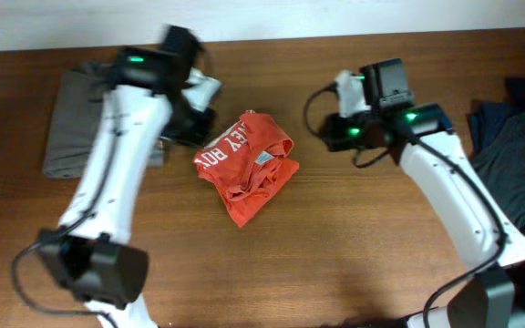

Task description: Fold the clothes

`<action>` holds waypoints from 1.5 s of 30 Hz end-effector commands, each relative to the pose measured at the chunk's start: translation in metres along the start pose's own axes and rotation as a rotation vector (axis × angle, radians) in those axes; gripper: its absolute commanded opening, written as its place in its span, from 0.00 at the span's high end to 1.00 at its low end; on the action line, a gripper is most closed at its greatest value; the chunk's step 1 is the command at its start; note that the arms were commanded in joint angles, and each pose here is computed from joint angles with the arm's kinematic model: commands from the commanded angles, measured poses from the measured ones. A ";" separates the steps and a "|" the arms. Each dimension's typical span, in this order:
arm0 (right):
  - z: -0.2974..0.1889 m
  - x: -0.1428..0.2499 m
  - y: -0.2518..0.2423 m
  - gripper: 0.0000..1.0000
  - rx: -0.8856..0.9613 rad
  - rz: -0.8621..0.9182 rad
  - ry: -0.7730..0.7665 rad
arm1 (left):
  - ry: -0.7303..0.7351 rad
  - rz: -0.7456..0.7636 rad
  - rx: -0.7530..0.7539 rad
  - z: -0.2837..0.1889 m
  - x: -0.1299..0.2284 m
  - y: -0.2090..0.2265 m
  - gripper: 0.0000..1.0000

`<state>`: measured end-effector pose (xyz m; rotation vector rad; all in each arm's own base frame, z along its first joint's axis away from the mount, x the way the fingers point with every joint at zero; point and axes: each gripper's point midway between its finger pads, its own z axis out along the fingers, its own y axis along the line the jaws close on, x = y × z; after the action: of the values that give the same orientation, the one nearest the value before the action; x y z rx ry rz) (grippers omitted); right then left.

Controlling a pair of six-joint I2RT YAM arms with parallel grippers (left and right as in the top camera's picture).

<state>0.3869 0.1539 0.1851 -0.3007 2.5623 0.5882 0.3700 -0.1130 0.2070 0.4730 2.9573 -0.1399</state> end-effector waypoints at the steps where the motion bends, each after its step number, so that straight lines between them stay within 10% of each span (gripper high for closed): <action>1: 0.033 0.016 0.074 0.76 -0.281 -0.102 0.081 | -0.077 -0.130 -0.075 -0.020 -0.003 0.046 0.88; 9: 0.150 0.106 0.105 0.84 -0.306 -0.078 0.401 | -0.101 -0.258 -0.092 -0.026 0.003 0.096 0.68; 22: 0.082 0.127 -0.027 0.91 0.291 0.091 0.546 | -0.138 -0.245 0.083 -0.022 -0.009 0.069 0.52; 31: 0.050 0.033 0.069 0.91 -0.294 -0.129 0.176 | -0.137 -0.136 0.194 0.042 -0.018 0.046 0.50; 45: 0.147 0.047 0.064 0.93 -0.306 -0.001 0.236 | -0.237 -0.047 0.334 0.152 -0.007 0.022 0.40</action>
<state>0.3910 0.2731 0.0821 -0.5591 2.6281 0.9661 0.4173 -0.1012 0.0724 0.3477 2.7143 -0.5993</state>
